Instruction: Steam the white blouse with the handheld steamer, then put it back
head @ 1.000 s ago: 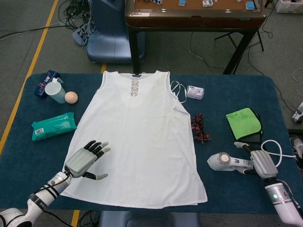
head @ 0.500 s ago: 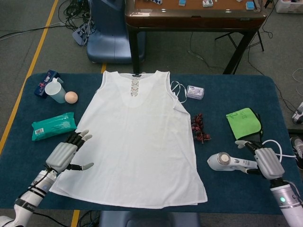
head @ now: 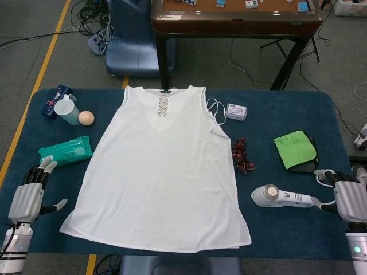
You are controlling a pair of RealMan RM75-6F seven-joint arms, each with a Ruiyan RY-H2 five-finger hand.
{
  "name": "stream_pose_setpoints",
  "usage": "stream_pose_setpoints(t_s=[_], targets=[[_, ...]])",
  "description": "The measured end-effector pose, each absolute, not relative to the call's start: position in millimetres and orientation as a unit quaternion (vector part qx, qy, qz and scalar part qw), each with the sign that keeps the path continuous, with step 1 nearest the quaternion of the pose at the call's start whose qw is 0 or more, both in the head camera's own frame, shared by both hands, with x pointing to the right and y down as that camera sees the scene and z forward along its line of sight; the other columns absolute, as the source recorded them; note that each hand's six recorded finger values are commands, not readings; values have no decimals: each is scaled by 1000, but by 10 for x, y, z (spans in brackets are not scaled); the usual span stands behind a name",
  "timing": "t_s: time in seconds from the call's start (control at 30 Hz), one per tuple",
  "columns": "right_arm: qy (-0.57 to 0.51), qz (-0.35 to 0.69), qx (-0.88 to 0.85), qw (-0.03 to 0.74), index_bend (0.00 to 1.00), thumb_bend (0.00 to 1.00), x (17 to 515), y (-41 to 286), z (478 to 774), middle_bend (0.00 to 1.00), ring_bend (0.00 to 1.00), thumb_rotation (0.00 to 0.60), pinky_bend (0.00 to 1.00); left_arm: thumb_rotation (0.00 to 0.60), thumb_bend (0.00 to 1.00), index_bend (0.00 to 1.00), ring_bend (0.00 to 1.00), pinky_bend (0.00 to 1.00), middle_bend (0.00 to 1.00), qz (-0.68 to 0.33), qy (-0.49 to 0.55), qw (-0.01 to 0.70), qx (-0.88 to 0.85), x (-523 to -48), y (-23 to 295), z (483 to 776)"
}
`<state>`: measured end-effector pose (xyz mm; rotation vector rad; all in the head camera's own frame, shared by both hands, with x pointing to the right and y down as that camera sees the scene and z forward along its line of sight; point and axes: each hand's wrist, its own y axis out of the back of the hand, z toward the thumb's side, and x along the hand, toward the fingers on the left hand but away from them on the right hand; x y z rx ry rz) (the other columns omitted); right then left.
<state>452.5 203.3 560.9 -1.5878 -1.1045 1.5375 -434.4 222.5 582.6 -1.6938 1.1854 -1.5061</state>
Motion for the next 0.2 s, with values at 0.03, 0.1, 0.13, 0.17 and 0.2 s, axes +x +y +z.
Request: stream_pose_setpoints(t_s=[0.03, 0.1, 0.13, 0.17, 0.2], targets=[[-422, 591, -604, 327, 345, 95, 4535, 2048, 5604, 423, 324, 600, 355, 597, 130, 60, 5, 0, 0, -568, 446, 287, -630, -4370, 2276, 5818], [-424, 594, -603, 324, 348, 95, 4537, 2065, 5597, 424, 324, 600, 355, 596, 130, 60, 5, 0, 0, -572, 452, 287, -622, -4405, 2369, 5797], [-425, 594, -602, 323, 349, 95, 4534, 2072, 5592, 424, 324, 600, 355, 598, 130, 60, 5, 0, 0, -572, 455, 287, -619, -4413, 2398, 5787], [-425, 594, -602, 322, 349, 96, 4530, 2077, 5587, 425, 324, 600, 355, 598, 130, 60, 5, 0, 0, -571, 460, 288, -616, -4420, 2433, 5773], [-426, 594, -602, 322, 350, 96, 4526, 2079, 5584, 426, 325, 600, 355, 598, 130, 60, 5, 0, 0, -570, 463, 288, -614, -4423, 2454, 5764]])
